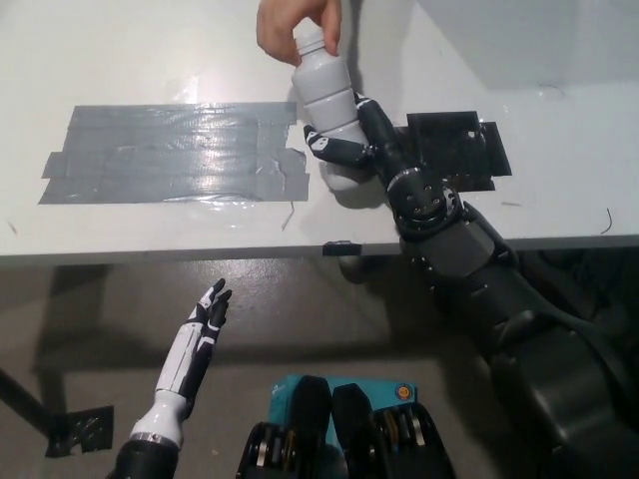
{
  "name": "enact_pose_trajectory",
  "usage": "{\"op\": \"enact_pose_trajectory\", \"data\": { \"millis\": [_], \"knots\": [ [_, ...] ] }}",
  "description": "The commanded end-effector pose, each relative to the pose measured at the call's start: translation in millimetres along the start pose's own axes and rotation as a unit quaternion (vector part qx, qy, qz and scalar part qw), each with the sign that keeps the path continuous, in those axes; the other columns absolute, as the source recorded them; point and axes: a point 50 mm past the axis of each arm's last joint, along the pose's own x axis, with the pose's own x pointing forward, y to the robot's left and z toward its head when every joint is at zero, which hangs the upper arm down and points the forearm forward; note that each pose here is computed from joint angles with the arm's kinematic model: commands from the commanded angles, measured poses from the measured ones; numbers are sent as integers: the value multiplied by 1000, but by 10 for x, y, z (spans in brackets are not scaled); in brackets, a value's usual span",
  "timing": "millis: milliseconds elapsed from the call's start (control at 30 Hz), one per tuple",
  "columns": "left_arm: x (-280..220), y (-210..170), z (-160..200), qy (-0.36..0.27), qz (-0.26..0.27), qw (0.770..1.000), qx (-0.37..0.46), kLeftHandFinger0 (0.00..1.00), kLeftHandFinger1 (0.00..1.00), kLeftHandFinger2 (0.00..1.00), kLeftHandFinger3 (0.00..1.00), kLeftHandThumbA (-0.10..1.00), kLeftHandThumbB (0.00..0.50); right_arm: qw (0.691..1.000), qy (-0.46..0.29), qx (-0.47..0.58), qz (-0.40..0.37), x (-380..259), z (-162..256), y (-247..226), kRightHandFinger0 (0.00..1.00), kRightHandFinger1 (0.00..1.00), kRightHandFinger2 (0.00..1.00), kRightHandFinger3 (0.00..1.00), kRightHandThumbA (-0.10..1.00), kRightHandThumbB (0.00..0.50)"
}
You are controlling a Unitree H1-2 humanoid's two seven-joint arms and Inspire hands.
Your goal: A white bottle is kept in the middle of the desk infront of the robot and the robot picks it up with its right hand and passes it to a person
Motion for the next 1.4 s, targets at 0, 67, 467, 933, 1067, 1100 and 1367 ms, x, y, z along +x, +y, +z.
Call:
{"op": "enact_pose_trajectory", "data": {
  "millis": [0,67,467,933,1067,1100,1367],
  "knots": [
    [81,17,137,-22,-2,1000,2,1000,1000,1000,1000,1000,146,997,-67,-5,22,90,418,-59,1000,1000,1000,1000,684,498],
    [84,25,138,-23,-2,1000,4,1000,1000,1000,1000,1000,144,997,-69,-12,33,86,395,-94,1000,1000,1000,1000,796,500],
    [100,42,139,-30,-2,1000,2,1000,1000,1000,1000,1000,138,993,-108,11,-39,64,414,-529,1000,1000,1000,1000,969,500],
    [101,48,134,-26,-5,1000,1,1000,1000,1000,1000,1000,119,978,-188,62,-59,-406,483,-1012,1000,1000,1000,1000,1000,500],
    [102,54,114,-27,-5,1000,5,1000,1000,1000,1000,1000,124,969,-226,76,-56,-777,531,-1096,1000,1000,1000,1000,1000,500],
    [110,55,103,-27,-5,1000,5,1000,1000,1000,1000,1000,121,965,-243,82,-53,-910,550,-1111,1000,1000,1000,1000,1000,500],
    [121,48,118,-26,-1,1000,7,1000,1000,1000,1000,1000,124,924,-368,97,-43,-1950,589,-1069,1000,1000,1000,1000,1000,480]
  ]
}}
